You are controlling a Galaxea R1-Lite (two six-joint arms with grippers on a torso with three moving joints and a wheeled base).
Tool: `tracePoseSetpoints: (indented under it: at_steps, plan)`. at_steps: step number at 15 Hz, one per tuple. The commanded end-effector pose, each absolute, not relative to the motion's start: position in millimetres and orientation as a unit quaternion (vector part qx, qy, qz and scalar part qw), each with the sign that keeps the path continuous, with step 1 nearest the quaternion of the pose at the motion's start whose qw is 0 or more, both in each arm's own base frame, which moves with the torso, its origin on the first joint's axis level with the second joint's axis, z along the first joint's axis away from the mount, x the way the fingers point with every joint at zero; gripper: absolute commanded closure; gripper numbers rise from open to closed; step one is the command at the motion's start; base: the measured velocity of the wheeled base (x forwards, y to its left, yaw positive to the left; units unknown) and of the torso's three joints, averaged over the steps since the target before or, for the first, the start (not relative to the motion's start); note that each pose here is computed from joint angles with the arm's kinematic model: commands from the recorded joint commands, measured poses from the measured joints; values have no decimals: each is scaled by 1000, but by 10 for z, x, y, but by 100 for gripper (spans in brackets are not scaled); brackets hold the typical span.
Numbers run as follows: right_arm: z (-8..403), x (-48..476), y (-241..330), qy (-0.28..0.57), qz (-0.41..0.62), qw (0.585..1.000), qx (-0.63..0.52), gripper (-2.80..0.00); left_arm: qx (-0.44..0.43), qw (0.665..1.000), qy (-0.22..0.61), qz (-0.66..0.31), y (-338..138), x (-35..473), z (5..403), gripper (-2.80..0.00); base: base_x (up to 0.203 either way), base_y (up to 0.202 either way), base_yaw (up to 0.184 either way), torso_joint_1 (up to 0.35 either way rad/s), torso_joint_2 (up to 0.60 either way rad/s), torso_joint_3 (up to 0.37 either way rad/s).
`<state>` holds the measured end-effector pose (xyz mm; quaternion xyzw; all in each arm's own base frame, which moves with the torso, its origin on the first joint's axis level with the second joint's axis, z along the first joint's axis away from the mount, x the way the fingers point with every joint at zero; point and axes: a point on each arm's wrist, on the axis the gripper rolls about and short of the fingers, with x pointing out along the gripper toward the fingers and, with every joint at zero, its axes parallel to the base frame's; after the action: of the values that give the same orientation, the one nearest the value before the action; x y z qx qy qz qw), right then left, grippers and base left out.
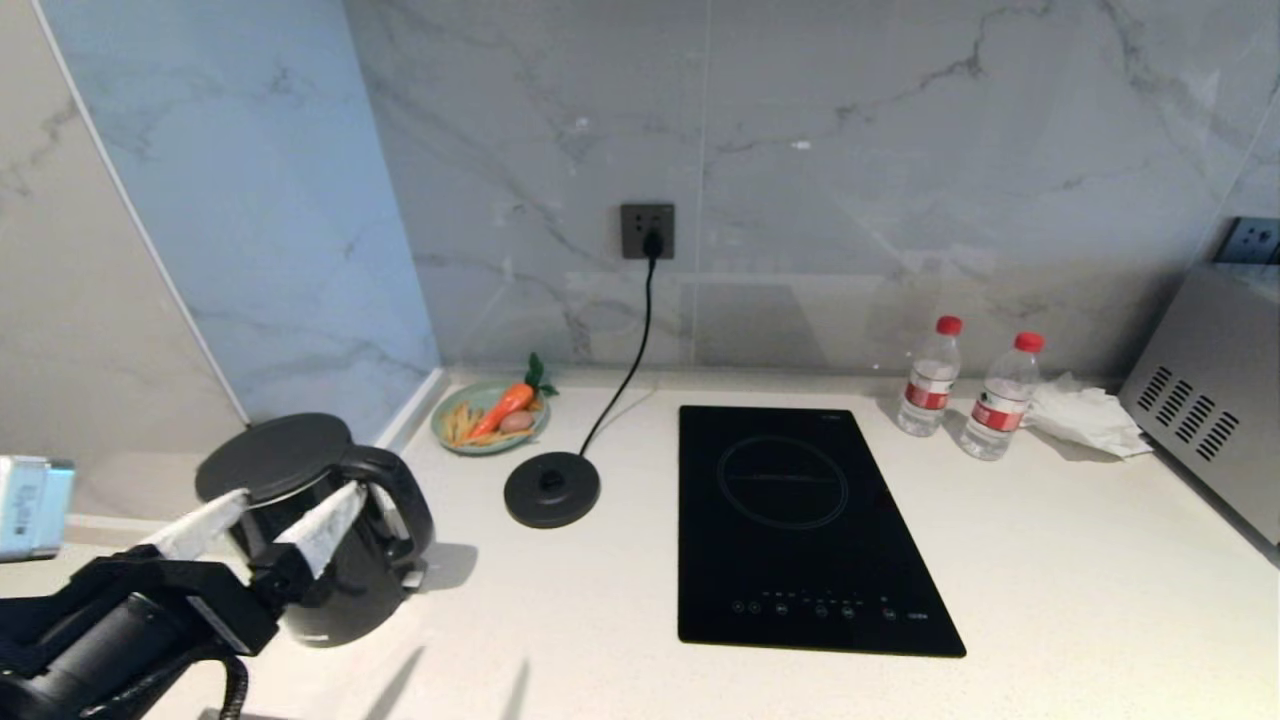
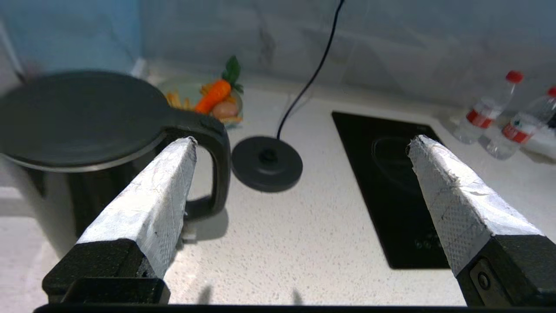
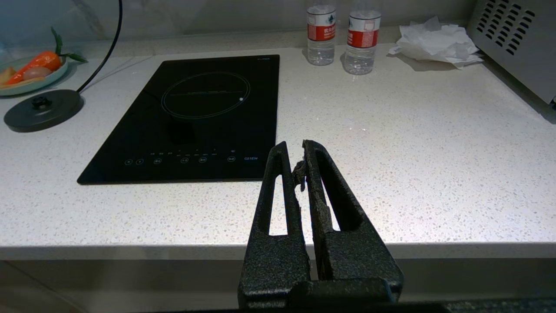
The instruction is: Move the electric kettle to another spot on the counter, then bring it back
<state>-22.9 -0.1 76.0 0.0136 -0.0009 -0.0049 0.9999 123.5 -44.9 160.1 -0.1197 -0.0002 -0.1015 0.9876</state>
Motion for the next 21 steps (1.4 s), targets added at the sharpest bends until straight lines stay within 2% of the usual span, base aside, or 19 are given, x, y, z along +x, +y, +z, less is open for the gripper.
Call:
tracePoseSetpoints:
  at_steps: [1, 4, 6, 8, 12, 14, 18, 21]
  plan:
    - [759, -229, -1, -1, -5, 1000, 14, 0, -126, 986, -36, -100, -245, 746, 1878, -280, 0, 0, 0, 0, 0, 0]
    - [759, -229, -2, -1, -5, 1000, 14, 0, -120, 988, -30, -92, -57, 269, 2043, -280, 0, 0, 0, 0, 0, 0]
    - [759, -229, -2, -1, -4, 1000, 14, 0, -114, 990, -54, -57, 33, 44, 2109, -280, 0, 0, 0, 0, 0, 0]
    - [759, -229, -2, -1, -4, 1000, 14, 0, -49, 996, -81, -3, 64, -78, 2099, -280, 0, 0, 0, 0, 0, 0]
    - [759, -229, -2, -1, -4, 1000, 14, 0, -5, 989, -112, 96, 38, -221, 2082, -280, 0, 0, 0, 0, 0, 0]
    - [759, -229, -2, -1, -4, 1000, 14, 0, 5, 990, -137, 28, 6, -368, 1943, -280, 0, 0, 0, 0, 0, 0]
    - [759, -229, -2, -1, -5, 1000, 14, 0, 58, 992, -109, -21, -16, -444, 1415, -280, 0, 0, 0, 0, 0, 0]
    - [759, -229, -2, -1, -5, 1000, 14, 0, 88, 995, -36, -25, -13, -308, 982, -280, 0, 0, 0, 0, 0, 0]
